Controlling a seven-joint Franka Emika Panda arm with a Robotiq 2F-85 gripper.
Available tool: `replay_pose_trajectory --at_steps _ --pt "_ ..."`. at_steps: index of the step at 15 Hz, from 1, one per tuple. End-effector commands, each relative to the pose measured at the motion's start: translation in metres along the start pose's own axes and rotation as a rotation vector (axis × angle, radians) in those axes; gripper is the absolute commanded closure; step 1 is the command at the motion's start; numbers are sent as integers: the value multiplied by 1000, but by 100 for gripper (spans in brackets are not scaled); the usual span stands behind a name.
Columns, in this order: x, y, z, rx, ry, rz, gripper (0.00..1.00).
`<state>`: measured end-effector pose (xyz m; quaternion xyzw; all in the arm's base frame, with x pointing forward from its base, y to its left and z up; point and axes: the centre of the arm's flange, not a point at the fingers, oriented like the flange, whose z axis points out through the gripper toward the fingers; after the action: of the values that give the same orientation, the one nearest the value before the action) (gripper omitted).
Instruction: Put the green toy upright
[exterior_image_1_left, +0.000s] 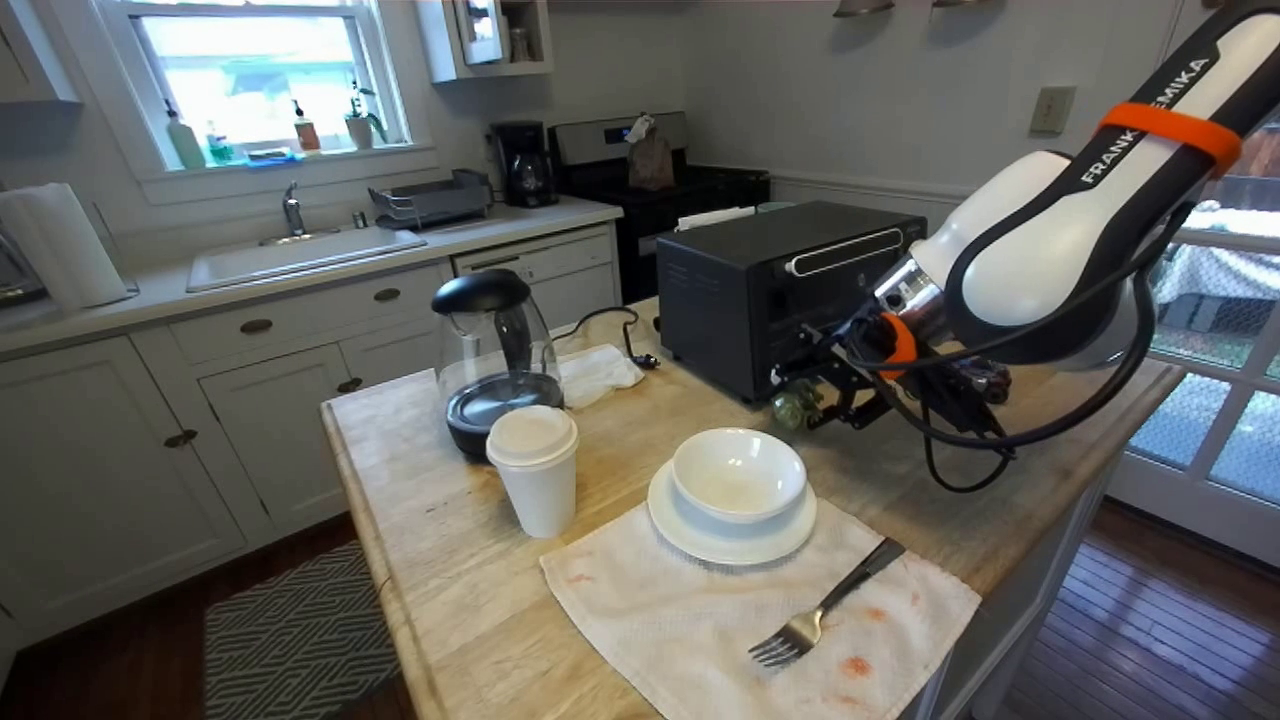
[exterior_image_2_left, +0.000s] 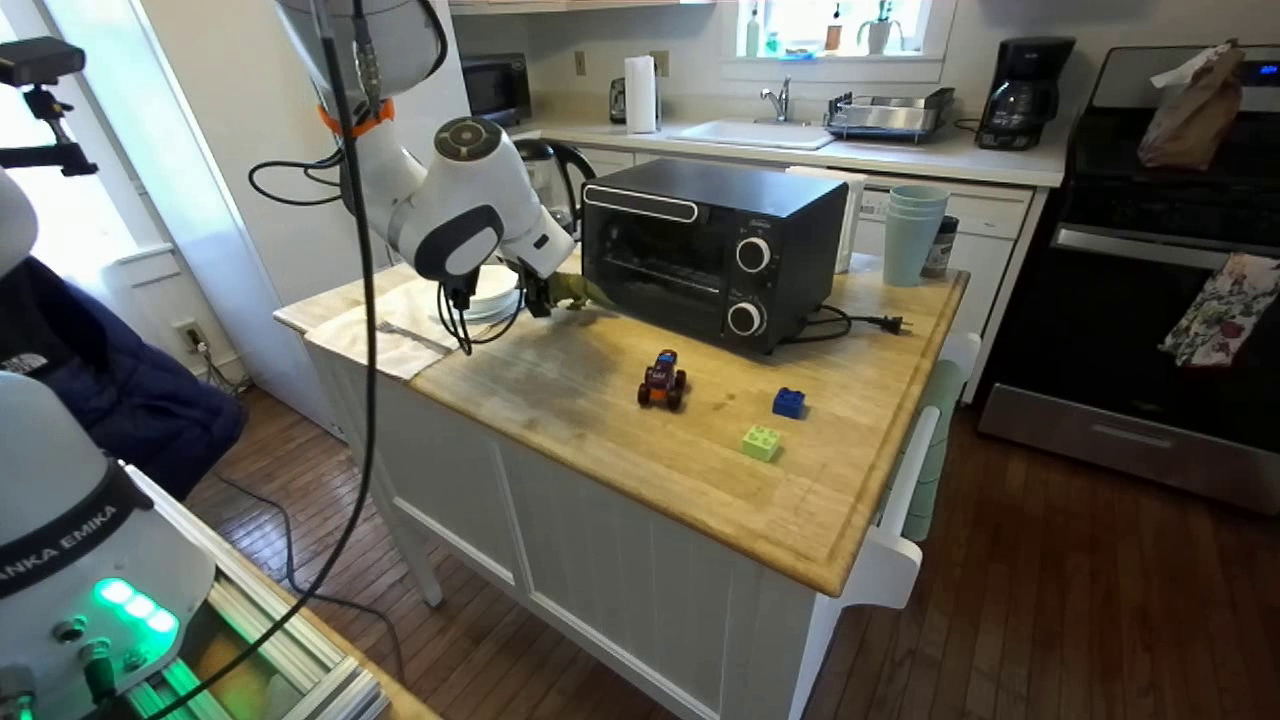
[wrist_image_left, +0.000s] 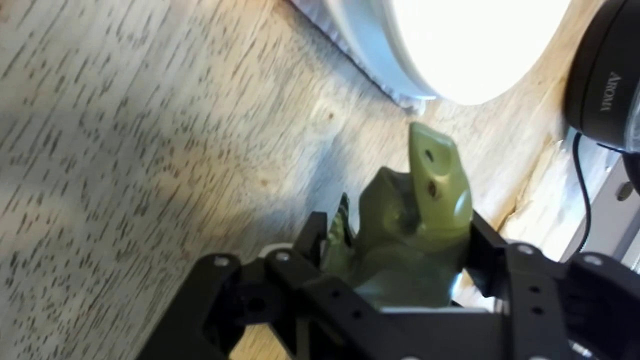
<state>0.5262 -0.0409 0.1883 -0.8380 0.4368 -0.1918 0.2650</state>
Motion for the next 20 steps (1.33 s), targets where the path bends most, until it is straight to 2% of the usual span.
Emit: replay_pose_trajectory --at_steps 1,11,20 --pt "5 10 -3 60 -38 8 58" --pt "10 25 0 115 -119 100 58" --pt "7 36 13 115 -99 171 58"
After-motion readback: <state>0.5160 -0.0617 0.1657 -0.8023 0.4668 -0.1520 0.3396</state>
